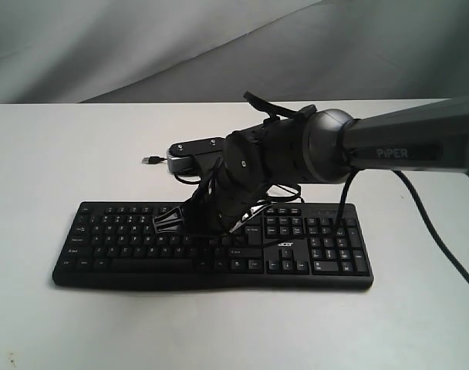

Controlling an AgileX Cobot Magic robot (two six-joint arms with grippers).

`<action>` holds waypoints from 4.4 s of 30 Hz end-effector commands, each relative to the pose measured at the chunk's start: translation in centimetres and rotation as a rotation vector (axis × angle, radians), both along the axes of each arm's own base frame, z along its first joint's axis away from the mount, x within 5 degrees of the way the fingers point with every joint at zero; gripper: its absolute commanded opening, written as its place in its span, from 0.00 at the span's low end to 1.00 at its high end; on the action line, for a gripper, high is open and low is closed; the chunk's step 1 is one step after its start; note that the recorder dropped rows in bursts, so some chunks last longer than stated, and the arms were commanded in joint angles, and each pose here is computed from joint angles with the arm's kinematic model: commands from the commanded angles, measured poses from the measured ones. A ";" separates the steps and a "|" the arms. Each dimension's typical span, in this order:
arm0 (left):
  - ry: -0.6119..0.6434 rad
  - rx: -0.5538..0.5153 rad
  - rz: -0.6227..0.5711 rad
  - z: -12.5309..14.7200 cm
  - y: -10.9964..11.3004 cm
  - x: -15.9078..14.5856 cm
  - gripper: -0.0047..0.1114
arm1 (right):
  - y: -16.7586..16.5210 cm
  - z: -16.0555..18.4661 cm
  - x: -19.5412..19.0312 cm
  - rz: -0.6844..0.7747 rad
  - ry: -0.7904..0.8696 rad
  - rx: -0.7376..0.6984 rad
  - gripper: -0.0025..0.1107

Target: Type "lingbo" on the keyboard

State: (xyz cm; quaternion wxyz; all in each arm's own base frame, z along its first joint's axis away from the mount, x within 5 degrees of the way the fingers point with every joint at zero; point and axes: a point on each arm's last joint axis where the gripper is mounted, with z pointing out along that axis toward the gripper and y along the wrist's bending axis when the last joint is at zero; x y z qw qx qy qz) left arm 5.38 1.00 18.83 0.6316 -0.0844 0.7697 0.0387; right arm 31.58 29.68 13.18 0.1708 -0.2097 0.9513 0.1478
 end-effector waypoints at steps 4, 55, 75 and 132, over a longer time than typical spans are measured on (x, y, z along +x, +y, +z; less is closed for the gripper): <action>-0.005 -0.011 0.002 -0.1 0.0 0.0 0.04 | -0.1 0.0 0.4 -0.004 -0.012 0.000 0.02; -0.005 -0.011 0.002 -0.1 0.0 0.0 0.04 | 1.7 1.9 1.7 0.062 -0.066 0.053 0.02; -0.005 -0.011 0.002 -0.1 0.0 0.0 0.04 | 1.7 -0.2 1.8 0.046 -0.024 0.028 0.02; -0.005 -0.011 0.002 -0.1 0.0 0.0 0.04 | 4.0 2.0 -1.3 0.211 -0.058 0.014 0.02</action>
